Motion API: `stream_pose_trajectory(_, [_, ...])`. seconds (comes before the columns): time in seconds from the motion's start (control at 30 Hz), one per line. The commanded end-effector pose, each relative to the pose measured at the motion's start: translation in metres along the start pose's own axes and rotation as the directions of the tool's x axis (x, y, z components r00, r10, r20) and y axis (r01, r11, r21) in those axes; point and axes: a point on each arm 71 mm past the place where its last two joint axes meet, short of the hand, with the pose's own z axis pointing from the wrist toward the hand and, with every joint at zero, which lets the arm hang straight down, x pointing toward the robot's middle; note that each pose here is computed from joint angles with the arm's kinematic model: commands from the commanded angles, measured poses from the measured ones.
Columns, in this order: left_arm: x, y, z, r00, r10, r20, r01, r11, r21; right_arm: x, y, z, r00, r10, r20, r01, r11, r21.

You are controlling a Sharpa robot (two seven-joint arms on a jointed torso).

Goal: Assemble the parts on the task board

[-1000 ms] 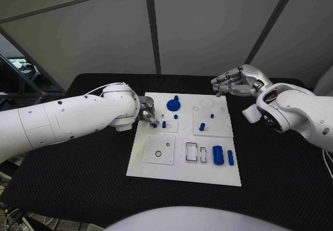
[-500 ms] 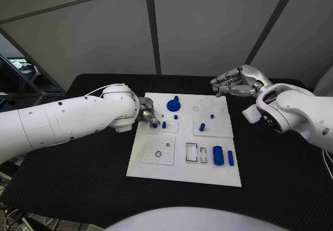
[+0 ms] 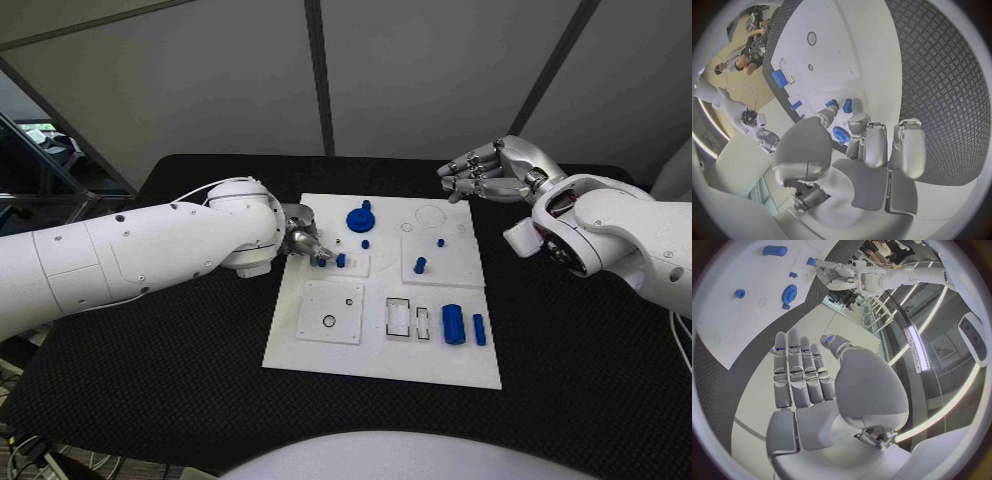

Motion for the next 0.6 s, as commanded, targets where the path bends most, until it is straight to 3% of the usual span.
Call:
stream_pose_trajectory(0.03, [-0.002,-0.0003,-0.0011,1.0,-0.015,0.018,0.015,1.0,0.008,0.0,0.001,0.0,1.0,0.0,-0.007,0.0,1.0,-0.007])
stream_pose_trajectory(0.37, [-0.023,-0.0048,-0.0097,0.991,-0.084,0.108,0.077,0.995,0.067,0.0,0.001,0.0,1.0,0.0,-0.007,0.0,1.0,-0.006])
stream_pose_trajectory(0.53, [-0.0327,-0.0073,-0.0145,0.976,-0.141,0.169,0.12,0.984,0.129,-0.001,0.001,0.0,1.0,-0.001,-0.007,0.001,1.0,-0.005])
stream_pose_trajectory(0.6, [-0.0369,-0.0107,-0.0163,0.964,-0.18,0.197,0.143,0.972,0.188,-0.001,0.001,0.0,1.0,-0.001,-0.006,0.001,1.0,-0.005])
